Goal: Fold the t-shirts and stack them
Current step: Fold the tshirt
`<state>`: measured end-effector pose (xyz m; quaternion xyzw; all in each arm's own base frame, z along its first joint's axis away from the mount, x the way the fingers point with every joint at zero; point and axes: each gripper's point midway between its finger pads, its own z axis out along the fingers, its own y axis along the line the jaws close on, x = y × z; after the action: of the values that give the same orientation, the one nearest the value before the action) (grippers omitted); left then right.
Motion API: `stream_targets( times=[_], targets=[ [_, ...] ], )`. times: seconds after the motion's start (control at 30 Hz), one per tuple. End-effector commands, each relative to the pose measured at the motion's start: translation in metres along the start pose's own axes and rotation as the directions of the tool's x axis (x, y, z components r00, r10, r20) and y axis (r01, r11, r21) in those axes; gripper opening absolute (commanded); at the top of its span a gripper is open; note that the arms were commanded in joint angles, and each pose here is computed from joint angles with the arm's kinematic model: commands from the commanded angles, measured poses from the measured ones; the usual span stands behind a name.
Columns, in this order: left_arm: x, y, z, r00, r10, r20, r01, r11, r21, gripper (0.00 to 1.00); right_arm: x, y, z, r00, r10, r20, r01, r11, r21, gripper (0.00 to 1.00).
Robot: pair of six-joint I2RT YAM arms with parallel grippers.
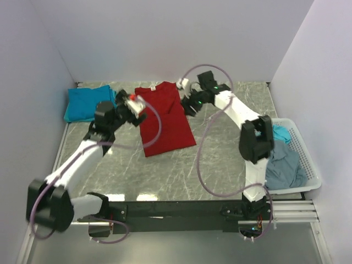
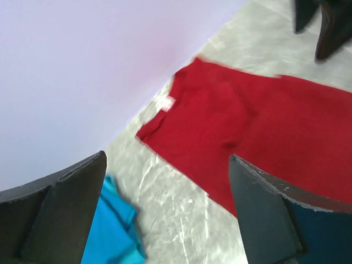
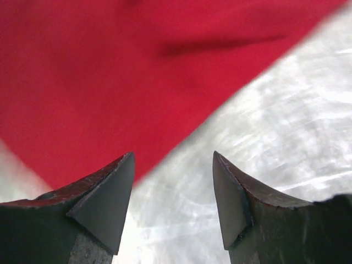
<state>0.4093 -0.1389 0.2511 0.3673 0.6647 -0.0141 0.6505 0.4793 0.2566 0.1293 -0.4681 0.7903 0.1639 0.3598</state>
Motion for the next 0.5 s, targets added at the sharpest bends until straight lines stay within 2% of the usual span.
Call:
stream_targets(
  times=[0.0,0.03,0.1,0.13,0.2,0.4,0.47],
  targets=[
    [0.036,-0.091,-0.032,0.983,0.184,0.009,-0.176,0.925,0.336,0.96,-0.004,0.090,-0.068,0.910,-0.352,0.219,0.408,0.854,-0.324,0.66],
    [0.038,-0.114,-0.038,0.968,0.246,0.040,-0.242,0.889,0.388,0.95,0.032,0.111,-0.062,0.908,-0.373,0.192,0.419,0.825,-0.379,0.67],
    [0.055,-0.138,-0.051,0.963,0.267,0.024,-0.251,0.870,0.424,0.93,0.031,0.115,-0.069,0.823,-0.523,0.220,0.567,0.780,-0.265,0.69],
    [0.060,-0.150,-0.055,0.965,0.262,0.015,-0.240,0.857,0.456,0.91,0.061,0.125,-0.062,0.824,-0.538,0.177,0.566,0.775,-0.283,0.71],
    [0.075,-0.163,-0.060,0.961,0.275,-0.013,-0.236,0.845,0.480,0.88,0.059,0.119,-0.063,0.782,-0.604,0.154,0.623,0.761,-0.181,0.72],
    [0.100,-0.182,-0.050,0.950,0.305,-0.065,-0.226,0.818,0.528,0.83,0.078,0.128,-0.049,0.789,-0.604,0.113,0.615,0.770,-0.171,0.72],
    [0.114,-0.185,-0.043,0.942,0.313,-0.116,-0.205,0.816,0.540,0.82,0.084,0.129,-0.044,0.794,-0.601,0.095,0.607,0.774,-0.178,0.72]
  ],
)
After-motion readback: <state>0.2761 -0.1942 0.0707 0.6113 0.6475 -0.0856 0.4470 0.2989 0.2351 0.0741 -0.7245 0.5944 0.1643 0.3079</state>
